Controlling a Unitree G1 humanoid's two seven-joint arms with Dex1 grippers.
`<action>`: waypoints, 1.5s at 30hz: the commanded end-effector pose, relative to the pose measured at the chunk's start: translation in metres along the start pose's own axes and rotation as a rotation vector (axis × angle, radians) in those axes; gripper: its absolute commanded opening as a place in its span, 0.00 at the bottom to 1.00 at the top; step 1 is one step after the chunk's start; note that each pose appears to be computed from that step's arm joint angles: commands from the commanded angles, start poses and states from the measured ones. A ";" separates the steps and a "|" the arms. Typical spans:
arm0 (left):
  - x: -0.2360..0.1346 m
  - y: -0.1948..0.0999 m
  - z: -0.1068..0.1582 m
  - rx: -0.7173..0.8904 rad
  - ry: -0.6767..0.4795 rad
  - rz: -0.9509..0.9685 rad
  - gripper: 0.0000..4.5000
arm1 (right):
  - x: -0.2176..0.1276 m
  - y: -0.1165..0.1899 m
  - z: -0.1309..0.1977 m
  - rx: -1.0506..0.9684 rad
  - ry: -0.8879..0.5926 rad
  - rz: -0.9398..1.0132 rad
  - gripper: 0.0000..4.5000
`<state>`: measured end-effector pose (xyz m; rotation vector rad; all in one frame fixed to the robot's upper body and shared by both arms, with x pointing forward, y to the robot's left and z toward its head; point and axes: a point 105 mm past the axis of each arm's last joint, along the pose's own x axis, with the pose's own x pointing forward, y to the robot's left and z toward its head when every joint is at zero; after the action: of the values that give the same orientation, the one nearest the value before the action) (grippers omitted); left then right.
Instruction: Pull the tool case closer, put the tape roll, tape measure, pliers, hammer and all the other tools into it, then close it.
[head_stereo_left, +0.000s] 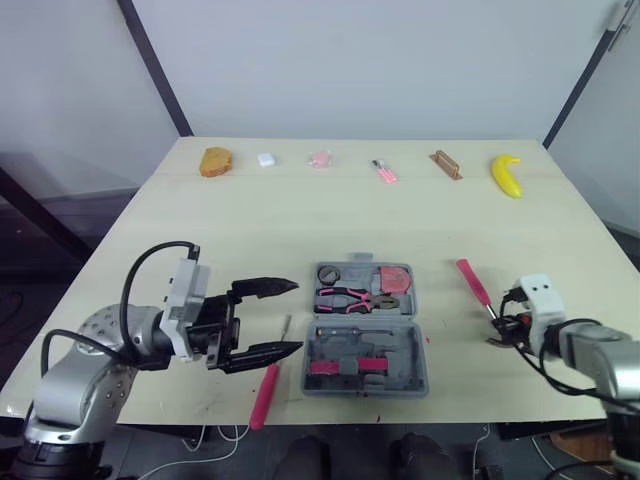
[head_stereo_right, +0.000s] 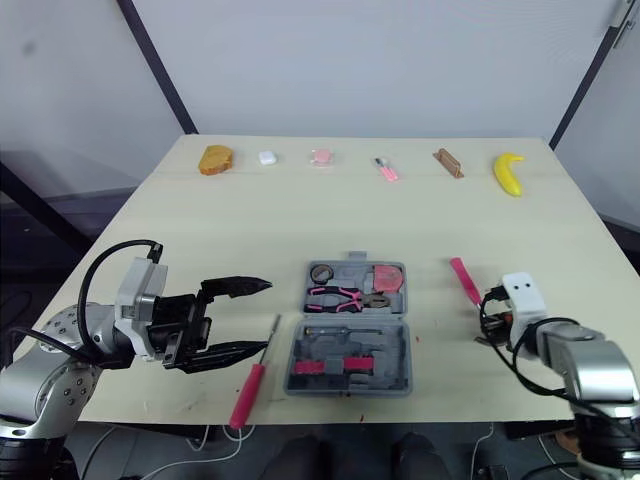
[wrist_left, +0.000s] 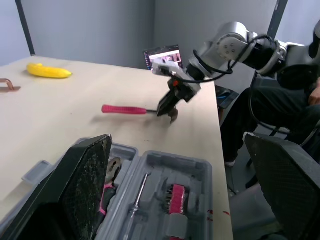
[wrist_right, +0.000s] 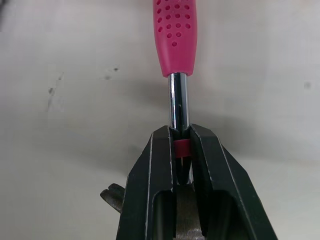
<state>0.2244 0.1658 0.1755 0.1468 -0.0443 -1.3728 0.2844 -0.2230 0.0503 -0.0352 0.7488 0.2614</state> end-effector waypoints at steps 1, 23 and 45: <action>0.001 -0.002 0.003 0.028 -0.010 -0.023 1.00 | -0.004 0.007 0.006 0.010 -0.029 -0.045 0.01; 0.000 -0.002 -0.004 0.025 -0.008 -0.034 1.00 | -0.009 -0.003 0.015 -0.129 -0.332 0.057 0.82; -0.002 0.003 -0.001 0.038 -0.005 -0.044 1.00 | 0.024 0.005 -0.029 -0.003 -0.269 0.085 0.07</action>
<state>0.2270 0.1664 0.1701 0.1508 -0.0506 -1.4192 0.2871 -0.2164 0.0239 0.0273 0.4408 0.3426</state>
